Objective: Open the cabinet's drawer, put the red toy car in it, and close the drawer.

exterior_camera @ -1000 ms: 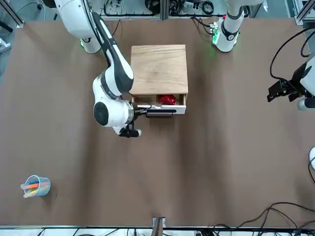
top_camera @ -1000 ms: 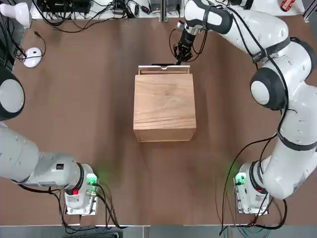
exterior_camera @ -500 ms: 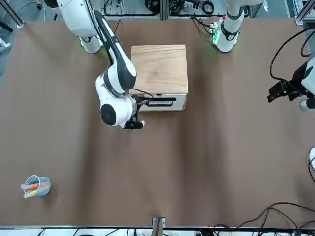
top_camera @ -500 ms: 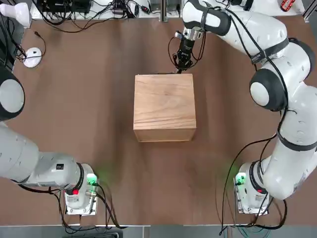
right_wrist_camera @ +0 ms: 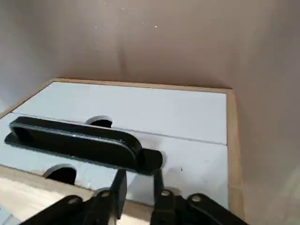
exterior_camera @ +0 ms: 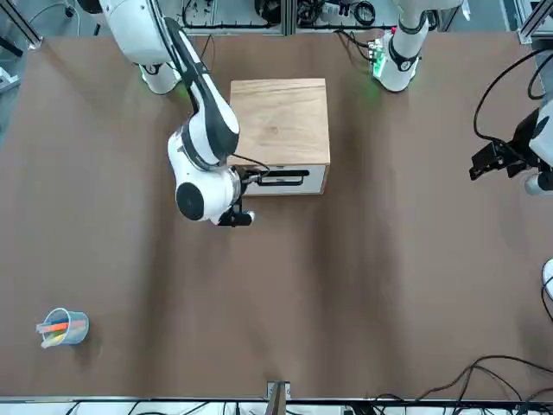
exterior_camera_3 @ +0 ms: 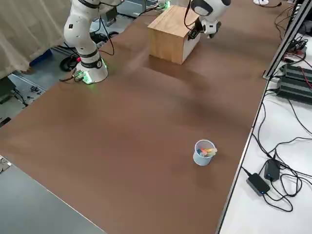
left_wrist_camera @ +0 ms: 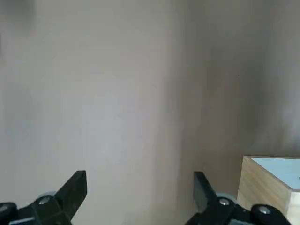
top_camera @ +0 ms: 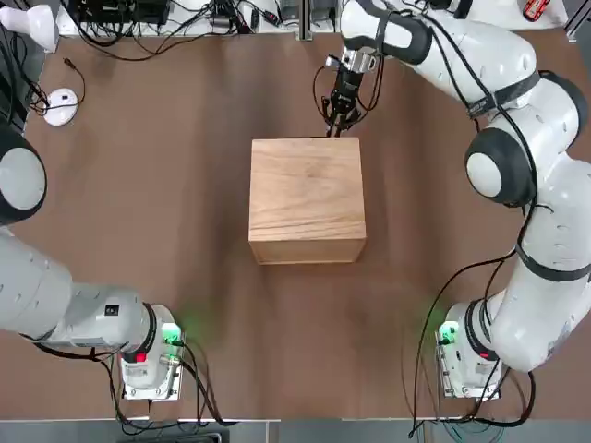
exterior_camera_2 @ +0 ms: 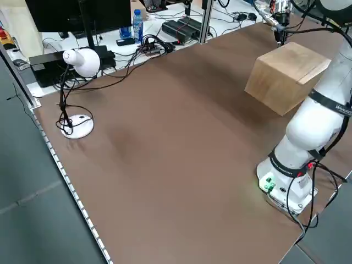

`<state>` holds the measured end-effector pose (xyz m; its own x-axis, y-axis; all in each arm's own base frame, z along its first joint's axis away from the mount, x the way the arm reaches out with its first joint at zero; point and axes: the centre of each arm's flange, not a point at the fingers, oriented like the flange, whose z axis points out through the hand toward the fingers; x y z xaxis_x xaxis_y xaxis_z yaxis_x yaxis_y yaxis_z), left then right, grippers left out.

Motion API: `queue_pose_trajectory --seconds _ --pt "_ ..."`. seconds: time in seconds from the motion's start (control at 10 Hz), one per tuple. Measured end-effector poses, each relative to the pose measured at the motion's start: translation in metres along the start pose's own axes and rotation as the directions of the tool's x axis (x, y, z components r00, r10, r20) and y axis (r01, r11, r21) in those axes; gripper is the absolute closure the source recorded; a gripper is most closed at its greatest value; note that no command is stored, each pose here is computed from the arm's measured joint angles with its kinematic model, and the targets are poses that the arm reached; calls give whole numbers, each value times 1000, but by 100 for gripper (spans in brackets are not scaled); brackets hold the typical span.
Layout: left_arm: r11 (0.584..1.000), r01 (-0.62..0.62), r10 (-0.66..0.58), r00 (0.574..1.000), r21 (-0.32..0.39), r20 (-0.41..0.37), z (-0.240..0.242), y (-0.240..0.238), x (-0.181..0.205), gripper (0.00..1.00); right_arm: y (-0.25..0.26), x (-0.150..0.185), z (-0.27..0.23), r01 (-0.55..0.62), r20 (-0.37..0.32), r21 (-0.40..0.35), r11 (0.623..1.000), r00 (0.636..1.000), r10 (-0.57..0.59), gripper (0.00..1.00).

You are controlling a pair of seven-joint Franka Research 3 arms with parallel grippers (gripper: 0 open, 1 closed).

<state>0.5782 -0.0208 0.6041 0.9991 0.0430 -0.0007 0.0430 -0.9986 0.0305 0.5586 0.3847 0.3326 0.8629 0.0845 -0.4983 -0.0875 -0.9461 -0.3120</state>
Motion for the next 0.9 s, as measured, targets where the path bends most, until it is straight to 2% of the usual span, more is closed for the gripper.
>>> queue_pose_trajectory --seconds 0.1,0.2,0.4,0.5,0.6,0.7,0.8,0.9 --pt "1000 -1 1 1000 0 0 0 1 0 0 6 8 -28 -6 -52 29 1000 999 8 64" --pt "1000 -3 3 1000 0 -1 0 2 0 0 22 18 -61 -16 -108 64 998 994 23 49" --pt "1000 -5 5 1000 0 -1 -1 3 0 0 76 38 -132 -35 -211 119 992 976 59 37" --pt "1000 -5 5 1000 0 -1 -1 3 0 0 107 44 -165 -55 -257 132 990 962 88 24" --pt "1000 -5 5 1000 0 -2 -1 3 0 0 139 48 -191 -83 -299 116 990 948 114 16" --pt "1000 -6 6 1000 0 -2 -1 3 0 0 169 50 -211 -118 -339 67 991 931 134 12" --pt "1000 -8 8 1000 0 -2 -1 5 0 0 191 46 -229 -149 -384 -1 989 913 138 0" --pt "1000 -9 9 1000 0 -3 -1 5 0 0 206 37 -248 -176 -424 -68 982 896 132 0"
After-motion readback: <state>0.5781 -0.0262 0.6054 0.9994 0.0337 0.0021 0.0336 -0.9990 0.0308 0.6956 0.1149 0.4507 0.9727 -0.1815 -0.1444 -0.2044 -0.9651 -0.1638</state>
